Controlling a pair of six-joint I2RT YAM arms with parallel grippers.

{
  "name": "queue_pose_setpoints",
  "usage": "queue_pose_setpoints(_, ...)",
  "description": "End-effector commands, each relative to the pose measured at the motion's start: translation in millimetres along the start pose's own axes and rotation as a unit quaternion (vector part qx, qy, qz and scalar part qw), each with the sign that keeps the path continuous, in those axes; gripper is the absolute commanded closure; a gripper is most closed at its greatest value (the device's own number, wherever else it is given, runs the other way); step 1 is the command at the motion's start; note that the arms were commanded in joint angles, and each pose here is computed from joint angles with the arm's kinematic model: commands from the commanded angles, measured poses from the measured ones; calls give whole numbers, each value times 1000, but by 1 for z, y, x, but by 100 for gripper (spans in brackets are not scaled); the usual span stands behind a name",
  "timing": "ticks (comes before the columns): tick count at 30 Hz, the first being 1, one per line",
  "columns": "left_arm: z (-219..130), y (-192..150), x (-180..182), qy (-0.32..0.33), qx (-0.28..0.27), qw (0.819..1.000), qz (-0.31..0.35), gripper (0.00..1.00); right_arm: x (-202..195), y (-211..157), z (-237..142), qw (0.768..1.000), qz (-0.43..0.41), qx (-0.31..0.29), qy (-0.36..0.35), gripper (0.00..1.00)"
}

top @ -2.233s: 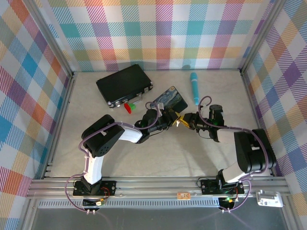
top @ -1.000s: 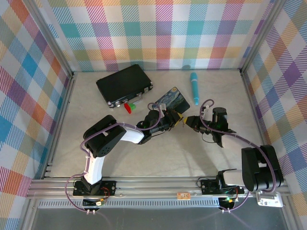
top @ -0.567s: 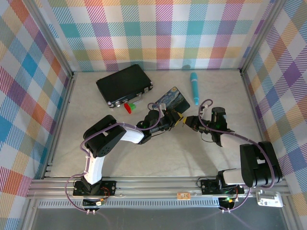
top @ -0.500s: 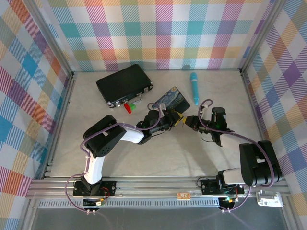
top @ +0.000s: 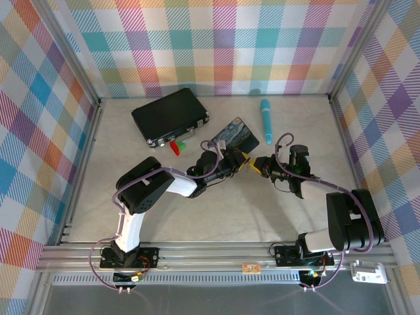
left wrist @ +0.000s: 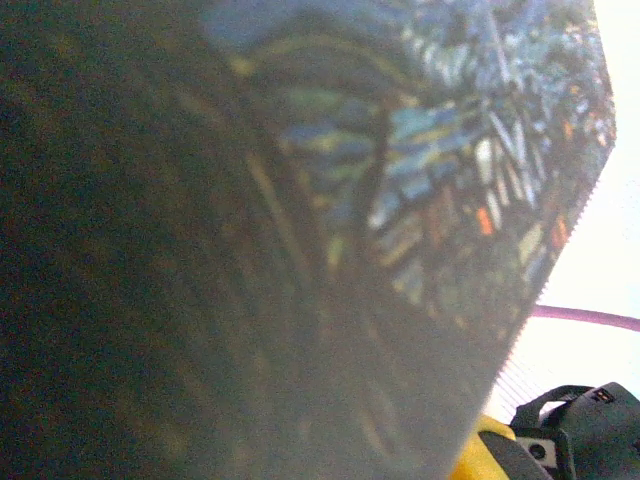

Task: Unlock the padlock with the key

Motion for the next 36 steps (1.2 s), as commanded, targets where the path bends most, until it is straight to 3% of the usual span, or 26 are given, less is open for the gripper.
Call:
queue_pose_setpoints(1, 4, -20, 6, -32, 29, 998, 35, 100, 57, -19, -10, 989, 108, 59, 83, 100)
queue_pose_setpoints(7, 12, -17, 23, -47, 5, 998, 50, 100, 95, -9, -16, 956, 247, 65, 148, 100)
queue_pose_setpoints(13, 18, -17, 25, -23, -4, 996, 83, 100, 73, 7, 2, 929, 326, 26, 173, 100)
queue_pose_setpoints(20, 21, -12, 31, -1, -7, 996, 84, 100, 47, 8, 5, 924, 341, 1, 171, 100)
queue_pose_setpoints(23, 20, -8, 32, 13, -6, 996, 89, 100, 35, 4, 9, 940, 311, -1, 142, 100)
queue_pose_setpoints(28, 15, -1, 38, 59, -4, 993, 102, 100, 6, -6, 10, 980, 196, -17, 30, 100)
queue_pose_setpoints(33, 11, 4, 44, 80, -2, 992, 102, 100, -11, -11, -9, 993, 82, -55, -63, 99)
queue_pose_setpoints(35, 10, 4, 47, 90, -1, 991, 103, 100, -14, -15, -15, 994, 47, -54, -88, 88)
queue_pose_setpoints(36, 10, 5, 48, 95, 0, 990, 103, 100, -15, -17, -17, 994, 30, -49, -97, 76)
Point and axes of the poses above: each hand's point on the last joint's axis, 136 mm out from that joint toward the fingers, its own z axis out along the fingers, its own x axis along the line the jaws close on, y = z × x, the point moved 2 cm from there along -z, back along the fingers, and after that the axes turned 4 degrees about z, right-handed, at the moved point
